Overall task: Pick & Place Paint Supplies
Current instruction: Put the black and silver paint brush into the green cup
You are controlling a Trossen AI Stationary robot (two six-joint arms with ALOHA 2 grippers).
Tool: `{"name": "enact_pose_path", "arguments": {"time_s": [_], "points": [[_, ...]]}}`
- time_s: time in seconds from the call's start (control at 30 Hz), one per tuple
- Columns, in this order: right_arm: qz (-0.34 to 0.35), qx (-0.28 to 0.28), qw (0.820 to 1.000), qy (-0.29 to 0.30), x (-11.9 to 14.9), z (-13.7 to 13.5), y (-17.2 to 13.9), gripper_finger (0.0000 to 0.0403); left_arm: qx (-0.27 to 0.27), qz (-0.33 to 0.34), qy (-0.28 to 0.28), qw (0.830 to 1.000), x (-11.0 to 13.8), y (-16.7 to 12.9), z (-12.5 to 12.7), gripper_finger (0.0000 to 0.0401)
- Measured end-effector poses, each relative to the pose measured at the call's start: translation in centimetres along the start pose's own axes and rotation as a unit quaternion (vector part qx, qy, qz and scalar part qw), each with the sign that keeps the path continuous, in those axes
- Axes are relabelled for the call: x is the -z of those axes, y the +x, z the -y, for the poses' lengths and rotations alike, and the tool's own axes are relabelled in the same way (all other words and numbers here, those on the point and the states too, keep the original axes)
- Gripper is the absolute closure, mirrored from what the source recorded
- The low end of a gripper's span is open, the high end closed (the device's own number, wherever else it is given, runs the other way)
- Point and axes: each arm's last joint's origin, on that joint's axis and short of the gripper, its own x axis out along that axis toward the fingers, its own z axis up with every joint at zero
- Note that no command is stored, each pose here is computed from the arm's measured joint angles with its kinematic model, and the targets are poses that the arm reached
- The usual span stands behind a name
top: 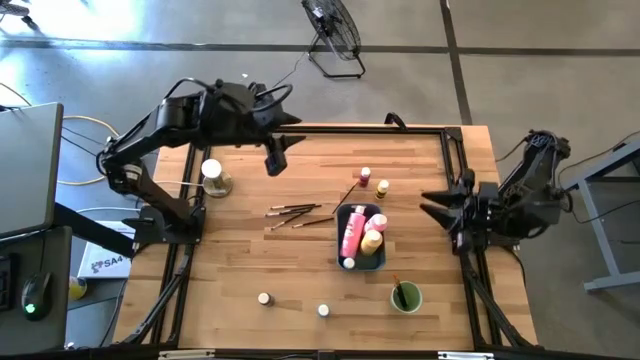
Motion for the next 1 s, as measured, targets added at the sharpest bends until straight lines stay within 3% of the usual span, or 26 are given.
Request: {"name": "enact_pose_path", "arguments": {"time_s": [0.23,0.37,0.57,0.7,0.83,1.0], "points": [[0.021,-0.017,1.000,-0.005,-1.0,1.6,1.3,0.0282,-0.006,-0.003,0.014,1.000,0.1,-0.5,0.8,0.0224],[0.030,-0.026,0.999,-0.009,-1.3,2.4,2.2,0.0282,0.021,0.018,0.017,0.999,0.6,1.1,2.5,0.0224],[0.033,-0.049,0.998,-0.015,-1.5,3.1,3.2,0.0282,0.057,0.064,0.020,0.996,3.8,5.2,6.5,0.0224],[0.029,-0.071,0.997,-0.013,-1.5,3.3,3.5,0.0282,0.061,0.099,-0.001,0.993,6.4,6.2,8.2,0.0224],[0.015,-0.084,0.996,0.001,-1.3,3.7,3.8,0.0282,0.049,0.096,-0.042,0.993,8.4,5.3,8.3,0.0224],[-0.008,-0.077,0.997,-0.002,-0.9,4.5,4.6,0.0282,0.057,0.112,-0.080,0.989,9.1,3.3,8.1,0.0224]]}}
